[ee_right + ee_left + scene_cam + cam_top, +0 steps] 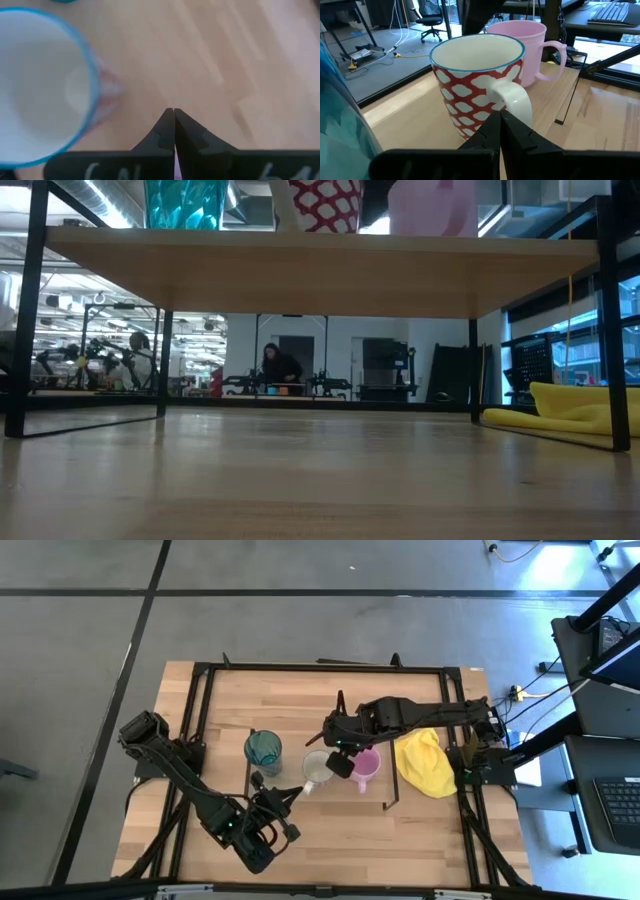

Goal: Stack small to large cups/mugs on shelf
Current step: Put the red cup on the shelf

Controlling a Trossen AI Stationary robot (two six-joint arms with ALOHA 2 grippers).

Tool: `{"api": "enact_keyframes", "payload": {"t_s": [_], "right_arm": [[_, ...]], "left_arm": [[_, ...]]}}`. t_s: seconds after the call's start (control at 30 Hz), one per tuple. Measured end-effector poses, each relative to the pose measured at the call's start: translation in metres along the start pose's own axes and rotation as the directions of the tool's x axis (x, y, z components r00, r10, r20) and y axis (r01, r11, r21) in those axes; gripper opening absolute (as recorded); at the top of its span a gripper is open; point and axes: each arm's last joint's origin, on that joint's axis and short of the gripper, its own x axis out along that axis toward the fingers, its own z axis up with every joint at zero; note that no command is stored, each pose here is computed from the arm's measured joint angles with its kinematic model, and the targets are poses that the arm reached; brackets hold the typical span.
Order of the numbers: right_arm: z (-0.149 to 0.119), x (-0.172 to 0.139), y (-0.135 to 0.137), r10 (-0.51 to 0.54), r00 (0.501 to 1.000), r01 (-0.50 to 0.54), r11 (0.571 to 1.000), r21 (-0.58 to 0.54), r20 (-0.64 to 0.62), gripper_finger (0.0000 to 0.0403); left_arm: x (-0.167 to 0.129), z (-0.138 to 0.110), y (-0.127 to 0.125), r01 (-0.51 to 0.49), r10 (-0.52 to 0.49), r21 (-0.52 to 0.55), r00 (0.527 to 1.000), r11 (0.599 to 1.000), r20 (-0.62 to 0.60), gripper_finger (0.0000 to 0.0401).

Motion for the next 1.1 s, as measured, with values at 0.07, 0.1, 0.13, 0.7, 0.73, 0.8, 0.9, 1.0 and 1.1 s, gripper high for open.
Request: {"api": "enact_keyframes", "payload": {"t_s": [0.07, 0.1, 0.13, 0.7, 0.73, 0.8, 0.9, 1.0, 1.1], "right_arm": [[-0.001, 0.000, 0.003, 0.033, 0.999, -0.033, 0.999, -0.004, -0.004, 0.0003], [-0.001, -0.001, 0.005, 0.043, 0.999, -0.043, 0.999, -0.006, -0.003, 0.0003], [-0.001, -0.001, 0.006, 0.047, 0.999, -0.047, 0.999, -0.008, -0.001, 0.0003], [-0.003, -0.002, 0.013, 0.130, 0.991, -0.131, 0.991, -0.012, -0.026, 0.0003], [-0.002, -0.002, 0.013, 0.134, 0.991, -0.134, 0.991, -0.011, -0.021, 0.0003], [-0.001, -0.002, 0.013, 0.139, 0.990, -0.139, 0.990, -0.010, -0.012, 0.0003], [0.000, -0.002, 0.014, 0.150, 0.989, -0.150, 0.989, -0.010, 0.006, 0.0003], [0.003, -0.002, 0.015, 0.162, 0.986, -0.162, 0.987, -0.009, 0.027, 0.0003], [0.004, -0.002, 0.015, 0.168, 0.985, -0.167, 0.986, -0.015, 0.037, 0.0003]], "left_arm": [[0.000, 0.000, 0.000, 0.000, 0.000, 0.000, 1.000, 1.000, 0.000, 0.0000], [0.000, 0.000, 0.000, 0.000, 0.000, 0.000, 1.000, 1.000, 0.000, 0.0000], [0.000, 0.000, 0.000, 0.000, 0.000, 0.000, 1.000, 1.000, 0.000, 0.0000], [0.000, 0.000, 0.000, 0.005, -0.005, -0.007, 1.000, 1.000, -0.006, 0.0000], [0.000, 0.000, 0.000, 0.005, -0.005, -0.008, 1.000, 1.000, -0.006, 0.0000], [0.000, 0.000, -0.001, 0.006, -0.006, -0.011, 1.000, 1.000, -0.006, 0.0000], [0.000, 0.000, -0.001, 0.007, -0.007, -0.015, 1.000, 1.000, -0.005, 0.0000], [0.000, 0.000, -0.001, 0.008, -0.008, -0.019, 1.000, 1.000, -0.004, 0.0000], [0.000, 0.001, -0.002, 0.013, -0.013, -0.036, 1.000, 0.999, -0.001, 0.0000]]}}
